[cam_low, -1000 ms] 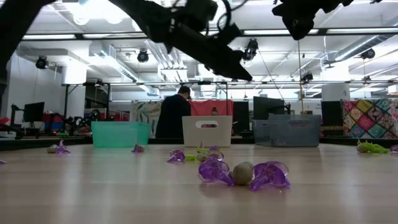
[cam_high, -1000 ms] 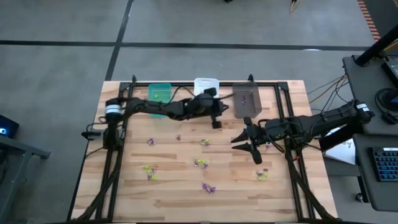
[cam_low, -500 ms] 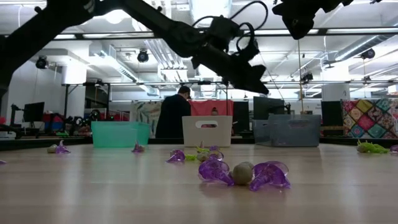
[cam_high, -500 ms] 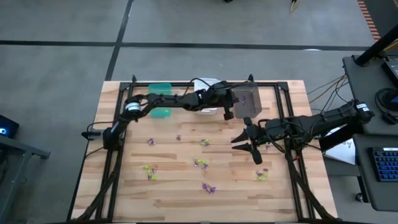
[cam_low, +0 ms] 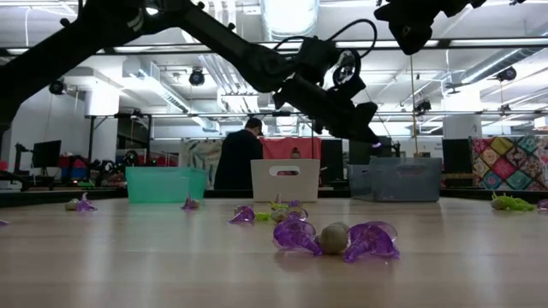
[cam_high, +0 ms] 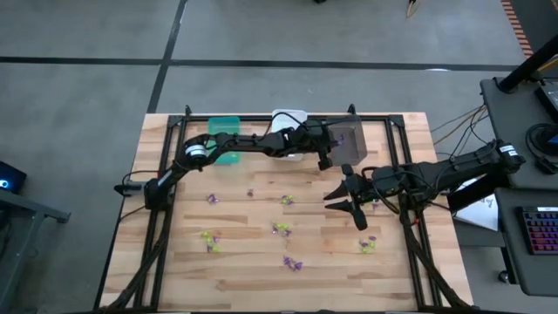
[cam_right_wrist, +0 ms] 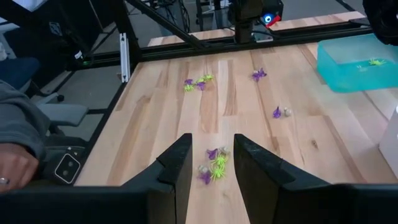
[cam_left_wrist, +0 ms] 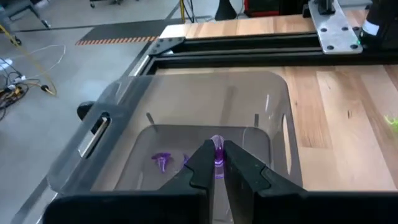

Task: Sort Halloween decoration
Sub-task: Put the purple witch hat toy into the gray bin, then put the green spider toy into the blue bin

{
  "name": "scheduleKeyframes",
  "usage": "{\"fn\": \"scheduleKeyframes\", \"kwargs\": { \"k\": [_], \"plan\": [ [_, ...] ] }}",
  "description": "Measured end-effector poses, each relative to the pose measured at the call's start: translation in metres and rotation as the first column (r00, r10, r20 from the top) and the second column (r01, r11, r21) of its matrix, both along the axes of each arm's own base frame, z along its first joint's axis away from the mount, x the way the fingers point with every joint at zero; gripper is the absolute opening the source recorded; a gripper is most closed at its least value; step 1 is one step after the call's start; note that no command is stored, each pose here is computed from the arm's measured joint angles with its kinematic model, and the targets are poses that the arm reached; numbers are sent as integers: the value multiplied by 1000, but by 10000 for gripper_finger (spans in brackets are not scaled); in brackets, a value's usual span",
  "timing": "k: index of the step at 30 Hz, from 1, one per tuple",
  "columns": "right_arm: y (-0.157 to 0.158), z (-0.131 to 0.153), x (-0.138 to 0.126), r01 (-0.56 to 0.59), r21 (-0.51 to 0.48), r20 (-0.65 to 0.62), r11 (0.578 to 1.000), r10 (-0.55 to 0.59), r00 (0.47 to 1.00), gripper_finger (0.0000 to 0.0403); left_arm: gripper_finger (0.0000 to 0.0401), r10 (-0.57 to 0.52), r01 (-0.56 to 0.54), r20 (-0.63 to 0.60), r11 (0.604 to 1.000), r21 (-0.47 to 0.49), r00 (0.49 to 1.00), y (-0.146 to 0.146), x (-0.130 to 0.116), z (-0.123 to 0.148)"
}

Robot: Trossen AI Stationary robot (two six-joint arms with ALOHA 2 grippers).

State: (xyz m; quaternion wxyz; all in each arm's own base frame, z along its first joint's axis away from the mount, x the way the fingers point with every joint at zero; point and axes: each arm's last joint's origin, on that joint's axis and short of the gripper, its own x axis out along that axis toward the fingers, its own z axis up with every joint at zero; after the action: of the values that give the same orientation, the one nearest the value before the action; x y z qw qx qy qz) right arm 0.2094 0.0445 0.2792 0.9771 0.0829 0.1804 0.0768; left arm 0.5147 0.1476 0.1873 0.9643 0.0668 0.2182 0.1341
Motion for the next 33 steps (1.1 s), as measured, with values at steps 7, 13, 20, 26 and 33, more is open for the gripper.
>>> {"fn": "scheduleKeyframes", "kwargs": {
  "k": [7,13,20,26,33],
  "plan": [
    [0,0,0,0,-1,0,1000,0,1000,107,67,7,-7,0,1000,-14,1000,0,0,-1],
    [0,0,0,7,16,-3,1000,-7,1000,107,95,7,-8,-32,1000,-26,999,-2,-3,4],
    [0,0,0,65,137,-30,988,-62,998,107,97,-17,17,-39,1000,-21,999,-19,-24,60],
    [0,-5,5,121,235,-80,964,-104,991,106,97,-34,34,-24,999,-13,999,-36,-54,95],
    [3,-19,15,201,327,-187,923,-145,972,103,97,-60,59,-5,998,-29,998,-63,-109,116]
  ]
}}
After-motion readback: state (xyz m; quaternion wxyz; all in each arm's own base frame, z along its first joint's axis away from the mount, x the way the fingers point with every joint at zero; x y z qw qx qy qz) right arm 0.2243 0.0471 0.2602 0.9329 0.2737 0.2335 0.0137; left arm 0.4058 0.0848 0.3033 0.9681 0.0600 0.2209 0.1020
